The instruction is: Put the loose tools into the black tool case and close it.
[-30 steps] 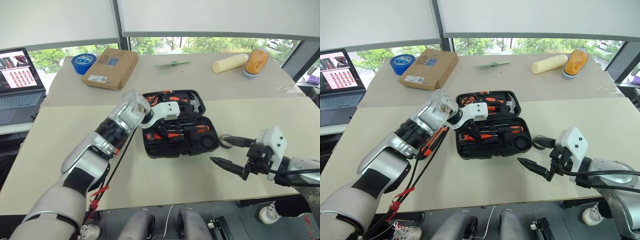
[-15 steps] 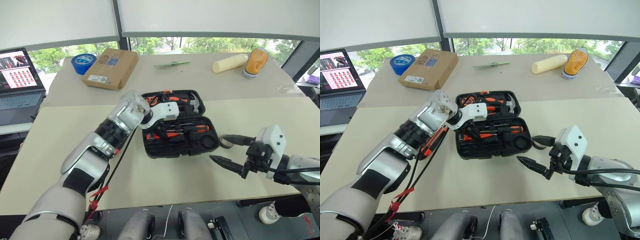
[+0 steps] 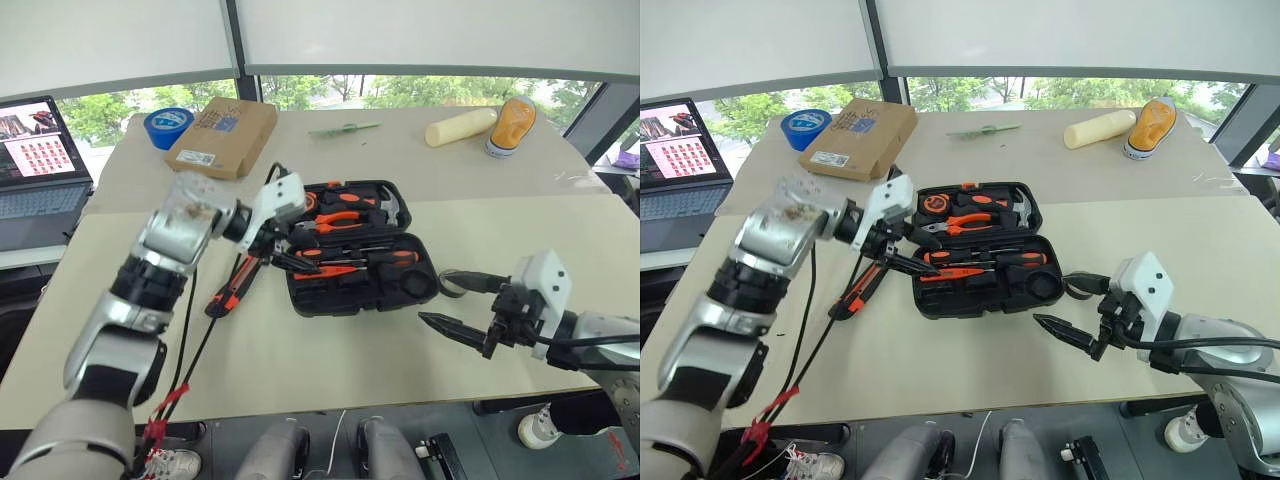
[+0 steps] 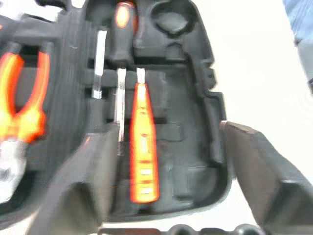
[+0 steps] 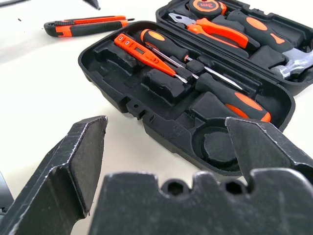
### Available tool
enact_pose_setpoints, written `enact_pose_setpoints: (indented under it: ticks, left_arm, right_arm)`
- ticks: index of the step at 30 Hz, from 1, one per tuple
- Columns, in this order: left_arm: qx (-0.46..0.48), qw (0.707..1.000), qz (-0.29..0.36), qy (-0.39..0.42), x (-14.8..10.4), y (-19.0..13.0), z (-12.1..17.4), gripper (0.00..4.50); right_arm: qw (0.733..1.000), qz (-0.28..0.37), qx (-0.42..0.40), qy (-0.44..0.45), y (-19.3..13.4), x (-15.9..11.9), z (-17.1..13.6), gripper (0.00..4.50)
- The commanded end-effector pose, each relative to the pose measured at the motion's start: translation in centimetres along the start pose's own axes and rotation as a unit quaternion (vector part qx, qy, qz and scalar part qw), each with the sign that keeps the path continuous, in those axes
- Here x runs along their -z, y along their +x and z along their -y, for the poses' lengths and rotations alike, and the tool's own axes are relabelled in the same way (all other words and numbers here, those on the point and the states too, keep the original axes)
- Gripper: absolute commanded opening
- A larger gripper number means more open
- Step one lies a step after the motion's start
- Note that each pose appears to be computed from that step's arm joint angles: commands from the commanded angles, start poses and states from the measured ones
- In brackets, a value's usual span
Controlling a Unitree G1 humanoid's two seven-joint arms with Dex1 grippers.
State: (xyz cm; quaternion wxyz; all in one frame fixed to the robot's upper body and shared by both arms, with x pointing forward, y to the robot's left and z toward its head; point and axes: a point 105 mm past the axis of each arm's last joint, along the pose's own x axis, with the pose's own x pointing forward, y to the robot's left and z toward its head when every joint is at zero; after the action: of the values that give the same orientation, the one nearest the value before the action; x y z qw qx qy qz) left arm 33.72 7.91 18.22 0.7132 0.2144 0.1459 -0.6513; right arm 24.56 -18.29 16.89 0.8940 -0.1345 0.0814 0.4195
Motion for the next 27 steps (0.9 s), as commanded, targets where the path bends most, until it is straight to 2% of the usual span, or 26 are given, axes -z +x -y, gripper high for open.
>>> enact_pose_setpoints:
  ticks: [1, 5, 6, 10, 21, 27]
  left_arm:
    - [-0.029, 0.995, 0.091, 0.042, -0.6, 0.4, -0.5, 1.74]
    - [-0.044, 0.992, 0.113, 0.033, 1.2, 1.3, -0.7, 0.18]
    - [-0.051, 0.992, 0.108, 0.041, 1.7, 1.6, -0.9, 0.02]
    - [-0.098, 0.989, 0.093, 0.062, 3.1, 2.7, -1.8, 0.02]
    - [-0.096, 0.99, 0.086, 0.054, 3.6, 3.7, -2.5, 0.02]
    - [-0.097, 0.992, 0.044, 0.067, 5.7, 4.5, -2.4, 0.02]
  right_arm:
    - [1.0, 0.013, 0.003, -0.013, 0.1, -0.9, 0.4, 4.5]
    - [1.0, 0.015, 0.003, -0.016, 0.2, -1.2, 0.7, 4.5]
    - [1.0, 0.015, 0.004, -0.017, 0.2, -1.3, 0.8, 4.5]
    - [1.0, 0.013, 0.011, -0.019, 0.2, -1.3, 1.1, 4.5]
    - [0.999, 0.016, 0.029, -0.016, 0.2, -1.4, 1.9, 4.5]
    - [0.999, 0.019, 0.034, -0.014, 0.2, -1.6, 1.9, 4.5]
